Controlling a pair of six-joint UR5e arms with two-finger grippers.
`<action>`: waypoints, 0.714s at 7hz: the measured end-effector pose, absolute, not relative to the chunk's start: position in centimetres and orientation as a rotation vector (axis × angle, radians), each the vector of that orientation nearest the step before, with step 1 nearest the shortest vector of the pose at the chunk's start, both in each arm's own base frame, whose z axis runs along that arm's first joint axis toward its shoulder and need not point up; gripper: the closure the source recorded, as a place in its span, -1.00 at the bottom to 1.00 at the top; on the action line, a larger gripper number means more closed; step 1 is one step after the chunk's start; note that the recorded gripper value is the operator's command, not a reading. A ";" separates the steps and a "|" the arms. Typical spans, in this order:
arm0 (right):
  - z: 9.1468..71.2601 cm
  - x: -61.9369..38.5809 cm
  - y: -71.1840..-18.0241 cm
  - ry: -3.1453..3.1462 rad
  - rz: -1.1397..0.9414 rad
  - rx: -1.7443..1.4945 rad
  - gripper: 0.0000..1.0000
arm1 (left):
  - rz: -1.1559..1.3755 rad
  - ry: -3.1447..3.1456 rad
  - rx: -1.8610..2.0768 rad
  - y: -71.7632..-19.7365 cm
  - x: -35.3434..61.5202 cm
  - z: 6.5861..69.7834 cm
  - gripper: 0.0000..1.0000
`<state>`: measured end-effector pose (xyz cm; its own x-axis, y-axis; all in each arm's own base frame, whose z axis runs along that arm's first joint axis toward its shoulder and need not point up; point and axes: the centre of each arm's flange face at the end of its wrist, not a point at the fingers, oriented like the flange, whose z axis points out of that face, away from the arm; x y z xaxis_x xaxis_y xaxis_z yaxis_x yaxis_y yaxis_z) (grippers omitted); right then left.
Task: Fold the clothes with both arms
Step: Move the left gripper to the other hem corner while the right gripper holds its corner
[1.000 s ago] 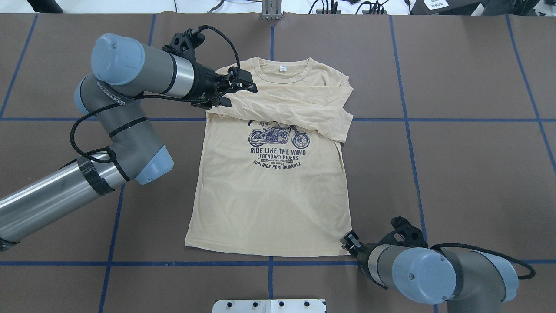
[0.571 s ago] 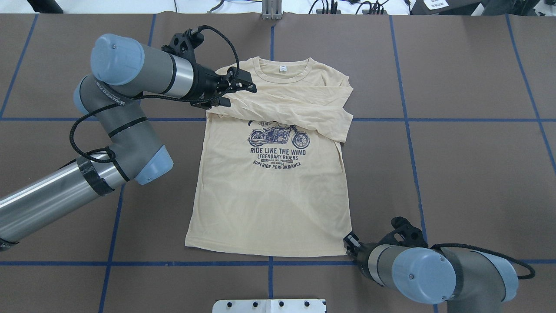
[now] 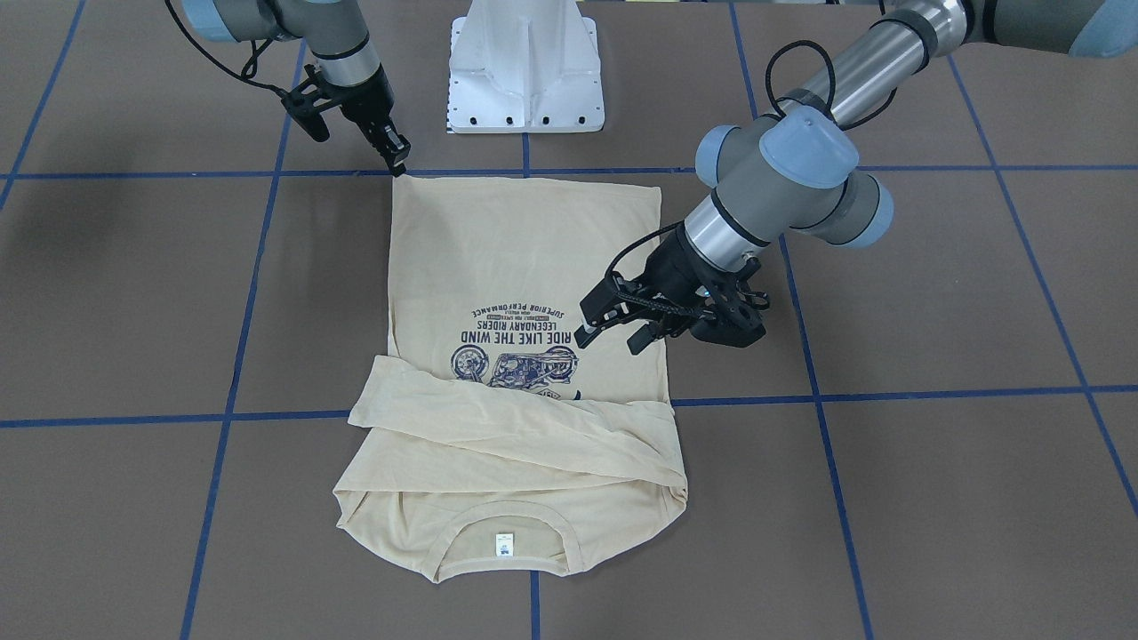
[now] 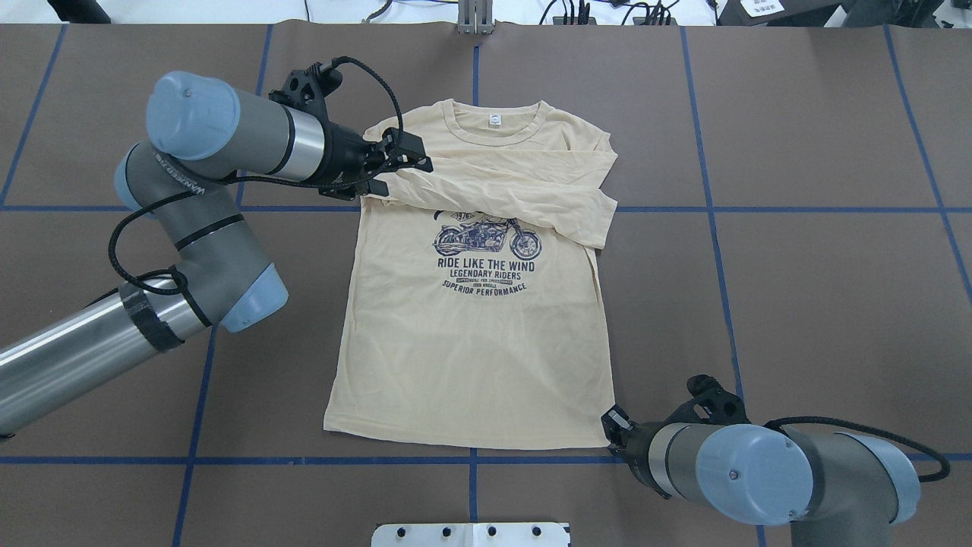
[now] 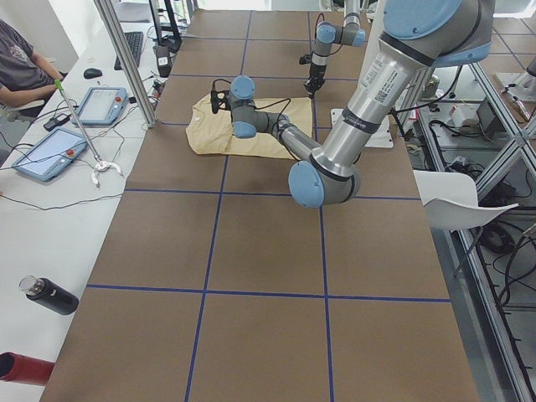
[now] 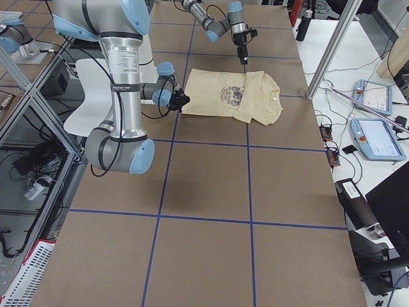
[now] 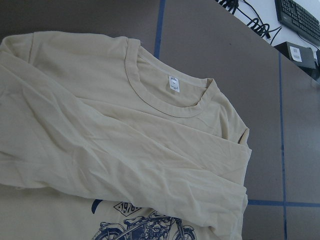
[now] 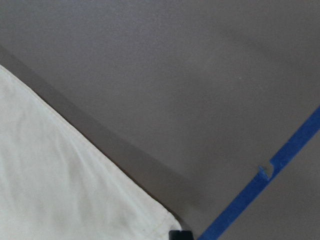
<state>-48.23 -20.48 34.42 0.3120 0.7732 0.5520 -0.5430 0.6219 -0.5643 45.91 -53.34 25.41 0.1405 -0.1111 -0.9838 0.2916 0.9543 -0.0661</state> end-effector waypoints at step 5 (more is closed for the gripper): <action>35.0 -45.3 -19.9 -0.880 0.873 -0.314 1.00 | -0.312 1.163 0.055 -34.6 45.8 32.8 -0.63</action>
